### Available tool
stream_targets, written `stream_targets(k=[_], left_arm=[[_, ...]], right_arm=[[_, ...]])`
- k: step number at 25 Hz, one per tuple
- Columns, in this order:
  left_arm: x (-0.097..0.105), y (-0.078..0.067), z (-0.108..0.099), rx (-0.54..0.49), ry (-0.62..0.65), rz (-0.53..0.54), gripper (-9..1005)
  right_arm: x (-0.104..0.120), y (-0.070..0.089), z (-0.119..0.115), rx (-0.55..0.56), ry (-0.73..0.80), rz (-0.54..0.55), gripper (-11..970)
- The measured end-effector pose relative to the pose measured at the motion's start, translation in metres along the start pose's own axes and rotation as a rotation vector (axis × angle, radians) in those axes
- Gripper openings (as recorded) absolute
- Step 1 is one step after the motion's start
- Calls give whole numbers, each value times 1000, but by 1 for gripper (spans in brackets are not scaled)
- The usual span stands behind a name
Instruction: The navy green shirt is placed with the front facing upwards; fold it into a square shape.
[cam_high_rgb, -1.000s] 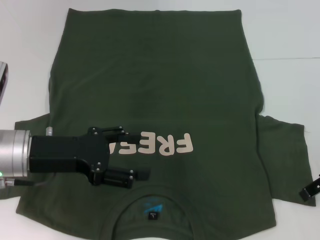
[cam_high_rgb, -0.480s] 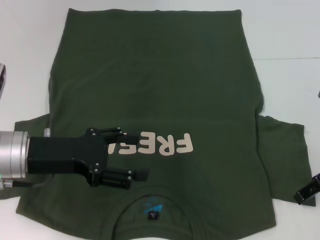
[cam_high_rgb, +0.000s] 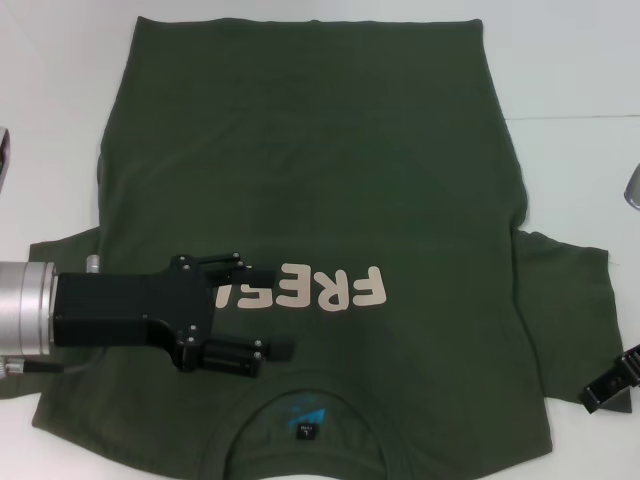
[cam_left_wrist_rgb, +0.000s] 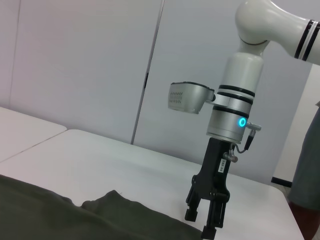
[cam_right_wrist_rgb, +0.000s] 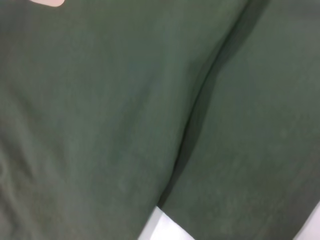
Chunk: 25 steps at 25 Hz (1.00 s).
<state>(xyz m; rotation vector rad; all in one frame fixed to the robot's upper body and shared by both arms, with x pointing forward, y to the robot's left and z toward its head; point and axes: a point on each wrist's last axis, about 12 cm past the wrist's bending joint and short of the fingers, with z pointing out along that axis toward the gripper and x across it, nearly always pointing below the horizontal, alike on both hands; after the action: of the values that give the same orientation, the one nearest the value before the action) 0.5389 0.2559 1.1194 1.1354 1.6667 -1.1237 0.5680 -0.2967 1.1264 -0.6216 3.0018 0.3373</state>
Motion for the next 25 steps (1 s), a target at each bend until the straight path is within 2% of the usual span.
stream_targets(k=[25], left_arm=[[1, 0, -1, -4, 1, -4, 934]], right_arm=[[-3, 2, 7, -12, 10, 1, 909]])
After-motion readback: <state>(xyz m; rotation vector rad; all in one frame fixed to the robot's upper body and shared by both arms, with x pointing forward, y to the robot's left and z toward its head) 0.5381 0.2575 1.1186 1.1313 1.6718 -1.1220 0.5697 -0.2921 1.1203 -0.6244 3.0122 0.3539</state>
